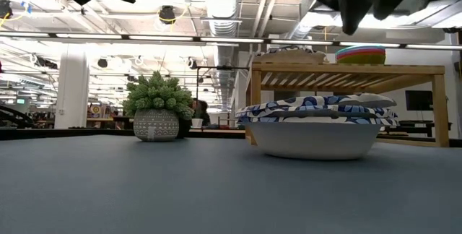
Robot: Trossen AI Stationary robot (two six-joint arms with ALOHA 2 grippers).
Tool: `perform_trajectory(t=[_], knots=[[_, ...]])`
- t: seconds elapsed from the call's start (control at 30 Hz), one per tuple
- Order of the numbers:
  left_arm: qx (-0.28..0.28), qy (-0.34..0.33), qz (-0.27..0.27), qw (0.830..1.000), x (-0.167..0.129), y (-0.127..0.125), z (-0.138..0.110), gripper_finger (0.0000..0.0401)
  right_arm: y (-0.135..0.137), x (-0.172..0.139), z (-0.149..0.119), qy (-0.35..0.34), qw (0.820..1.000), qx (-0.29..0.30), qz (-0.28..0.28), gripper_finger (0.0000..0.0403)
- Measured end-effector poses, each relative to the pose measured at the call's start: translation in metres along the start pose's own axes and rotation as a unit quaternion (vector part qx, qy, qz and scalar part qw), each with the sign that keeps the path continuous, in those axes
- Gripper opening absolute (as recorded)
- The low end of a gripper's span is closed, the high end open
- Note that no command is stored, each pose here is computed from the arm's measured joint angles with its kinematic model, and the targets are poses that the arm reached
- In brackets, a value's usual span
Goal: Place and stack bowls onto a shelf
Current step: Stack the blue bowl on top of the blue bowl on the shelf
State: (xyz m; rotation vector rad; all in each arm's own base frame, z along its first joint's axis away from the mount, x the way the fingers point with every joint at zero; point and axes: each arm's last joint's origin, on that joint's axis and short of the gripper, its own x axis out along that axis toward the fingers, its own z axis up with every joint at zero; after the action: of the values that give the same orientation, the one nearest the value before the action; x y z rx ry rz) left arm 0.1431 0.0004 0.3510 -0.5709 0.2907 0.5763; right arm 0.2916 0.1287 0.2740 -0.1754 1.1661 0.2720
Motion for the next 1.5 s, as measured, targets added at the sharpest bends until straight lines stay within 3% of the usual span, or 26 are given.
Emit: perform_trajectory(t=[0.17,0.47,1.5], knots=[[0.000,0.010,0.001,1.000,0.000,0.001,-0.001,0.0197,0.003,0.020,0.005,0.015,0.999,-0.005,0.029,0.0204],[0.003,0.031,-0.003,0.999,0.000,0.002,-0.004,0.0197,0.004,0.053,0.008,0.049,0.998,-0.005,0.026,0.0204],[0.005,0.036,0.001,0.999,0.000,0.003,-0.005,0.0197,-0.005,0.081,-0.011,0.043,0.998,0.034,0.010,0.0204]])
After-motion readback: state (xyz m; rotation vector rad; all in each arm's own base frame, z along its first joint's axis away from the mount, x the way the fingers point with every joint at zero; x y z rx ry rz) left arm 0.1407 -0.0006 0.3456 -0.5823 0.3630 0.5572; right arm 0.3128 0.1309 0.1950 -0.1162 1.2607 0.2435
